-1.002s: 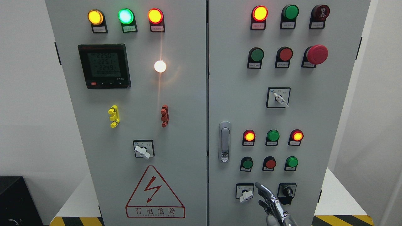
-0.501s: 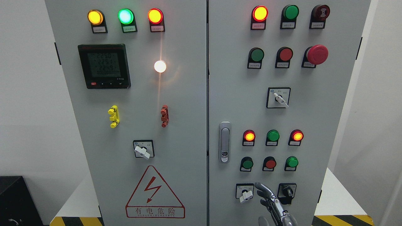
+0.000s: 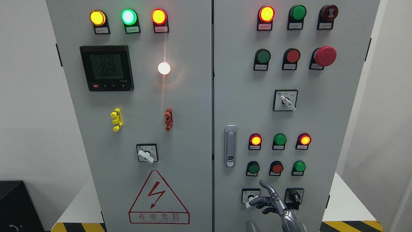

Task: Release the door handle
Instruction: 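Raise the right hand up toward the silver door handle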

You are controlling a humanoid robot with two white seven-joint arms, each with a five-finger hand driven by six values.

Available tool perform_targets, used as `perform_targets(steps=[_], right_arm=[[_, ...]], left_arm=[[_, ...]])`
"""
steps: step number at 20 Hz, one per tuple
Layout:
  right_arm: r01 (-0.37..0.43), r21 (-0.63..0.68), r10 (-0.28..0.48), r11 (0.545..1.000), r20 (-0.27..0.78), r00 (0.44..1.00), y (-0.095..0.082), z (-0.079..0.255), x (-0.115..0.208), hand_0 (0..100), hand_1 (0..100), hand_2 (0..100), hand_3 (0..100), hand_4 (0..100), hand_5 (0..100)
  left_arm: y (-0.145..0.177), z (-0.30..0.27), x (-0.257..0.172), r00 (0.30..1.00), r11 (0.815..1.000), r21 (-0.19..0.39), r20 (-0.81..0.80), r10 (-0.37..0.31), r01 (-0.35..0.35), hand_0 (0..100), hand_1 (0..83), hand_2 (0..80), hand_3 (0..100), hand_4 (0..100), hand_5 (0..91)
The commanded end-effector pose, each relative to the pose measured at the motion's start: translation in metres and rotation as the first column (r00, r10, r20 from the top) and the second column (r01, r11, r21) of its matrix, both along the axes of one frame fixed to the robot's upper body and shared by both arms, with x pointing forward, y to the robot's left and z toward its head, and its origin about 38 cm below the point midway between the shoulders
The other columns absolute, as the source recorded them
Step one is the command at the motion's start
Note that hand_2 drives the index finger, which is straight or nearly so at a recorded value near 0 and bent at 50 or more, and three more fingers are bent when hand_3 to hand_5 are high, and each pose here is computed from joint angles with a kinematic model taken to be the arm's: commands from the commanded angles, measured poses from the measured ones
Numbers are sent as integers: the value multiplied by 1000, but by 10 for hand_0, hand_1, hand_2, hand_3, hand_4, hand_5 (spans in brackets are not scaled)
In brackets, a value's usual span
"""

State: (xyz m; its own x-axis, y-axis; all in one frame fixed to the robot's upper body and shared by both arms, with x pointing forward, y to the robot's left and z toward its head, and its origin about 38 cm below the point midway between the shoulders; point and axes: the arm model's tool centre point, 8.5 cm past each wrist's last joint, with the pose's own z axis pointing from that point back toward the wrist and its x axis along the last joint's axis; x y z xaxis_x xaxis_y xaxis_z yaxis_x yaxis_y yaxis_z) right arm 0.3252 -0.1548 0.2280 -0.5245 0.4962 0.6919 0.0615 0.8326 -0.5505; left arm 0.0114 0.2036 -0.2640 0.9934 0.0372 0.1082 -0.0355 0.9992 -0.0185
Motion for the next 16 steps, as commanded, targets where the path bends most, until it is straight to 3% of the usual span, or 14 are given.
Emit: perform_targets(steps=[1, 8, 16], right_arm=[[69, -177, -55, 982, 79, 995, 28, 3, 7, 355, 278, 0, 999, 1000, 1000], [149, -318, -110, 936, 138, 984, 39, 1, 18, 357, 260, 5, 1000, 1000, 1000], [293, -414, -197, 862, 259, 946, 52, 4, 43, 358, 250, 9, 1000, 1000, 1000]], left_arm=[[1, 1, 7, 1000, 1000, 4, -3, -3, 3, 120, 556, 0, 0, 0, 0], [1, 1, 7, 1000, 1000, 4, -3, -3, 3, 120, 556, 0, 0, 0, 0], [1, 1, 7, 1000, 1000, 4, -3, -3, 3, 120, 556, 0, 0, 0, 0]])
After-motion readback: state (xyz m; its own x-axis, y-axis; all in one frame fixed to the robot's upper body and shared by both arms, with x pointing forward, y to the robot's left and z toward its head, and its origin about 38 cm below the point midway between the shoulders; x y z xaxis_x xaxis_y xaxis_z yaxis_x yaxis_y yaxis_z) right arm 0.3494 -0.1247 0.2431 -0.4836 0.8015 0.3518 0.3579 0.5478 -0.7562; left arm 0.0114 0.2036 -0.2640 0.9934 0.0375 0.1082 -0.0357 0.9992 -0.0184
